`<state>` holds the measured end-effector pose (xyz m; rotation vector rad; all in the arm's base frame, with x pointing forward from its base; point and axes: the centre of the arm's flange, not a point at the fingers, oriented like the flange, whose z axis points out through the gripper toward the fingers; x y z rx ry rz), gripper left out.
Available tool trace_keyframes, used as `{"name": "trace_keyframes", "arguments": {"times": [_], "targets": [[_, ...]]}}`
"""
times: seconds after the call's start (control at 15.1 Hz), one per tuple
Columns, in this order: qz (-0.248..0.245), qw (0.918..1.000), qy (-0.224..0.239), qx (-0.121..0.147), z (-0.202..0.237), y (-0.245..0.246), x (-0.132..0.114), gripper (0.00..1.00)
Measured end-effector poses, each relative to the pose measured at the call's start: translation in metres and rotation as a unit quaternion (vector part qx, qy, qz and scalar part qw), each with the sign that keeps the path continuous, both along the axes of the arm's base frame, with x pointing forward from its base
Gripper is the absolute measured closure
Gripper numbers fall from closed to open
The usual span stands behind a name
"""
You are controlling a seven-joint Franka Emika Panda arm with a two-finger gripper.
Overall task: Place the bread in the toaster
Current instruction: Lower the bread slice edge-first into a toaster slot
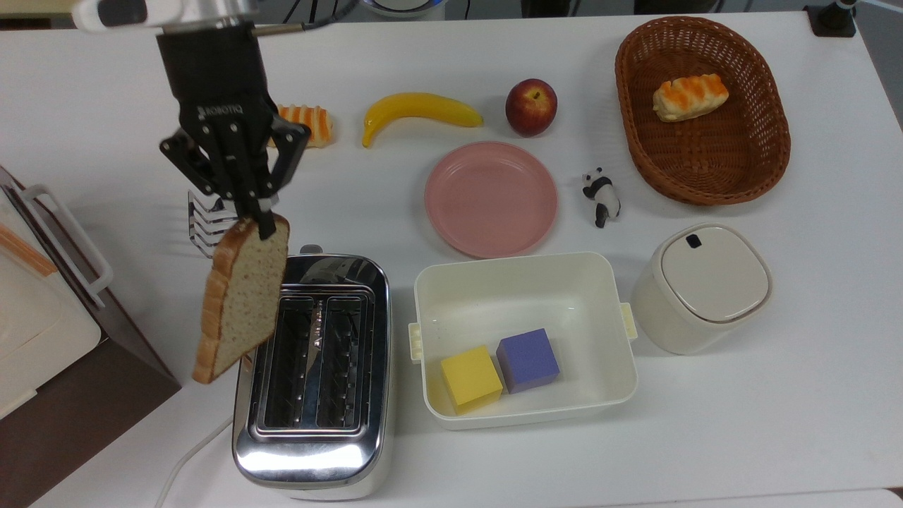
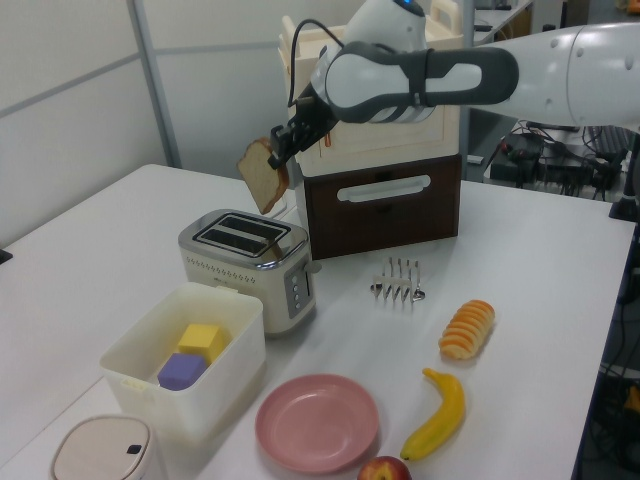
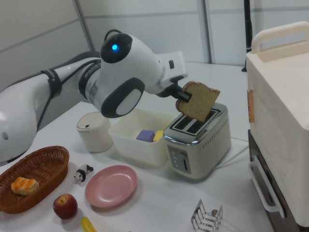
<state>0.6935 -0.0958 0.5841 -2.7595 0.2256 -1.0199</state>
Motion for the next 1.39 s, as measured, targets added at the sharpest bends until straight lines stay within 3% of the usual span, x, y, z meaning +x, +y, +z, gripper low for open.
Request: {"name": "trace_keyframes", "arguments": {"times": [0.33, 1.39], "targets": [[0.009, 0.9998, 0.015, 0.005, -0.028, 0.012, 0.012, 0.91], [0.016, 0.9994, 0.019, 0.023, -0.034, 0.029, 0.016, 0.91]]}}
